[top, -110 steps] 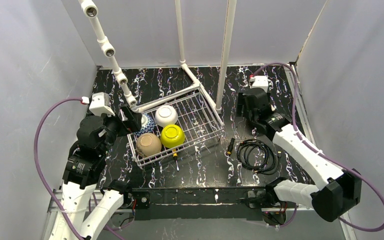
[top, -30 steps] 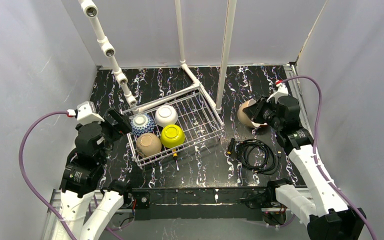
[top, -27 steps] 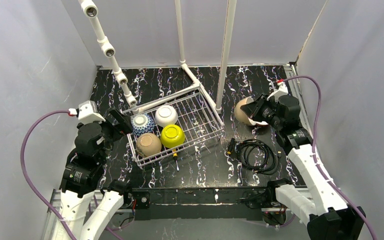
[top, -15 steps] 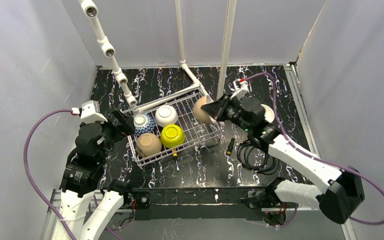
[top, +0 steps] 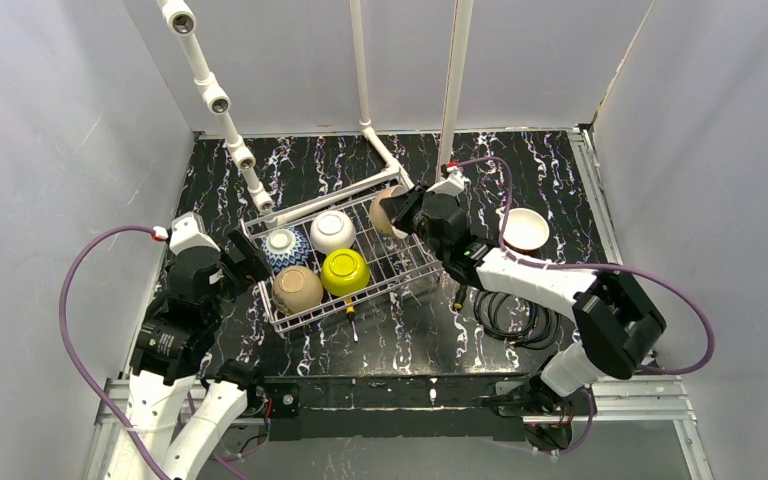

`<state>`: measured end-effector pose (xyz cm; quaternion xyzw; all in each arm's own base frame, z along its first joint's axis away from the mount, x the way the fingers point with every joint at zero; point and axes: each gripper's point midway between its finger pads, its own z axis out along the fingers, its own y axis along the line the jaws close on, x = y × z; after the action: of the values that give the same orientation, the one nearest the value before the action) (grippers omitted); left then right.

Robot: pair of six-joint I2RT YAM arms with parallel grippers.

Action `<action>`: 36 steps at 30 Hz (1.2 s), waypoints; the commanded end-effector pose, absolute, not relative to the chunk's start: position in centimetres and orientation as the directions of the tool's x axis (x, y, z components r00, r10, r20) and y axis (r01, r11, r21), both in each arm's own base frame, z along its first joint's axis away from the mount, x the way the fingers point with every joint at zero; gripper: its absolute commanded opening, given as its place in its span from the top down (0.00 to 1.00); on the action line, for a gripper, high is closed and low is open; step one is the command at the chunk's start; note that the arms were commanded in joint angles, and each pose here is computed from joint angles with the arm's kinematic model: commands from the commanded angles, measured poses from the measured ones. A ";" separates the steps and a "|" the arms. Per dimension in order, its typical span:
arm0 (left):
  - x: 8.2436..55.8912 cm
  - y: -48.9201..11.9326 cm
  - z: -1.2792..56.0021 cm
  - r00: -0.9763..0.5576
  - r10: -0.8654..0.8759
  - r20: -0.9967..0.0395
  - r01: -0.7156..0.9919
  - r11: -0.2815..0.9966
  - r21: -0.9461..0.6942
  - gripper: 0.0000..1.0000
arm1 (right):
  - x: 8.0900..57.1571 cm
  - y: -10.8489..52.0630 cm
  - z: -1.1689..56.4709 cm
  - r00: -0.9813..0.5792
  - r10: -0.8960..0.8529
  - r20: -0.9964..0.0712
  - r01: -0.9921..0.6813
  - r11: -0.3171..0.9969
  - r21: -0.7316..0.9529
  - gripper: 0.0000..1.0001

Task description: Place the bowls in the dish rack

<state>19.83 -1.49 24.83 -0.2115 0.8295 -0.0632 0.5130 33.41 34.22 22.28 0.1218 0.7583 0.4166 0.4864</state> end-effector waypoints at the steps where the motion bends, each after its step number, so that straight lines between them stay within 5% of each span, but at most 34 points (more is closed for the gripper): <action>1: 19.4 -1.4 23.9 -0.406 -0.428 -0.807 -0.307 0.896 -0.321 0.02 | 36.8 34.2 31.4 -0.303 0.827 -0.475 -0.249 0.412 0.876 0.99; 7: 19.4 0.0 25.2 -0.374 -0.365 -0.853 -0.320 0.913 -0.251 0.02 | 38.7 34.9 29.1 -0.285 0.906 -0.314 -0.155 0.280 0.947 0.99; 22: 20.1 -0.6 25.9 -0.403 -0.315 -0.859 -0.272 0.938 -0.216 0.02 | 41.7 37.0 25.3 -0.264 0.934 -0.242 -0.089 0.226 0.970 0.99; 36: 20.6 -5.9 26.5 -0.466 -0.284 -0.838 0.007 0.946 -0.324 0.02 | 40.8 37.2 17.6 -0.353 0.925 -0.139 0.095 0.183 0.979 0.99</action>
<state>20.49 -3.87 25.84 -0.1244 0.8480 -0.0948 0.5064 40.71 37.09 17.48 0.3585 0.6763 0.4705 0.4390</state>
